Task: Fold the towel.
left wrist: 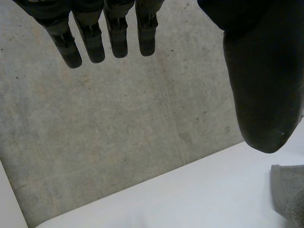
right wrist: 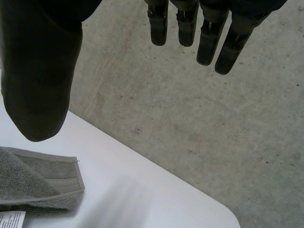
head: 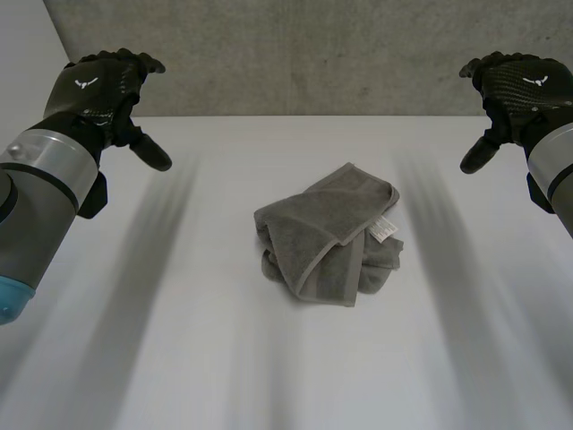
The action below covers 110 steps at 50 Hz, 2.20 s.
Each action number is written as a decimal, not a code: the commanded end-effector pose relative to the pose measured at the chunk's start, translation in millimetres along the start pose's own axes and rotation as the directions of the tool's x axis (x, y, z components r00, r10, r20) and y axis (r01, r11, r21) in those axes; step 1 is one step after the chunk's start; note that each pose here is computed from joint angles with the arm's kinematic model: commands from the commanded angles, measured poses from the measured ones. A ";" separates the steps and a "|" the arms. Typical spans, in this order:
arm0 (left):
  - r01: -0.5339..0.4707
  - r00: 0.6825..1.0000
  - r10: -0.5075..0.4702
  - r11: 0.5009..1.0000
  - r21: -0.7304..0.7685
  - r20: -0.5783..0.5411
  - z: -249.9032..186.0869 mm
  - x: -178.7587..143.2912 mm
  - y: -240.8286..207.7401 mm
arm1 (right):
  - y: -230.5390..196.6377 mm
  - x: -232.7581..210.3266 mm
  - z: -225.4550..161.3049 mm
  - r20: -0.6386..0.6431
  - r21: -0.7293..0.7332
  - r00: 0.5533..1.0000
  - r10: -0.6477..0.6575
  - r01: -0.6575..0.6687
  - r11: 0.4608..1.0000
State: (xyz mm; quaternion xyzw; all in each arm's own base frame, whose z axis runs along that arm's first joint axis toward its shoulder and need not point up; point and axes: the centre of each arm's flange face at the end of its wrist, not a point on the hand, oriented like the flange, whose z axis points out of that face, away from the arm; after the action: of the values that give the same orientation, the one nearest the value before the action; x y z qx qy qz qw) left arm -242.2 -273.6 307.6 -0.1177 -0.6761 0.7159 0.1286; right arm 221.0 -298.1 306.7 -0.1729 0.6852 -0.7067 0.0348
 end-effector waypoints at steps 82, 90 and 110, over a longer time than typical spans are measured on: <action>-0.232 0.945 0.213 0.971 -0.051 -0.246 58.0 87.3 102.3 | 67.8 -85.4 80.3 0.518 0.145 0.782 -0.348 0.320 0.936; -0.253 0.931 0.322 0.907 0.335 -0.170 90.5 90.4 -4.7 | -93.1 -82.1 85.6 0.129 0.558 0.918 -0.374 0.244 0.793; -0.283 0.811 0.420 0.891 0.355 -0.408 17.0 67.3 26.4 | 21.4 -76.9 2.5 0.402 0.326 0.815 -0.418 0.299 0.897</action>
State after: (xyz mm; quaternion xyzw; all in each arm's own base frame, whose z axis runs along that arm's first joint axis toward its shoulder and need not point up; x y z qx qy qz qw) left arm -319.3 -276.2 357.3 -0.3354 -0.4114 0.8334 0.1541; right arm 307.3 -293.3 360.8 -0.3876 0.4431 -0.7980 0.1292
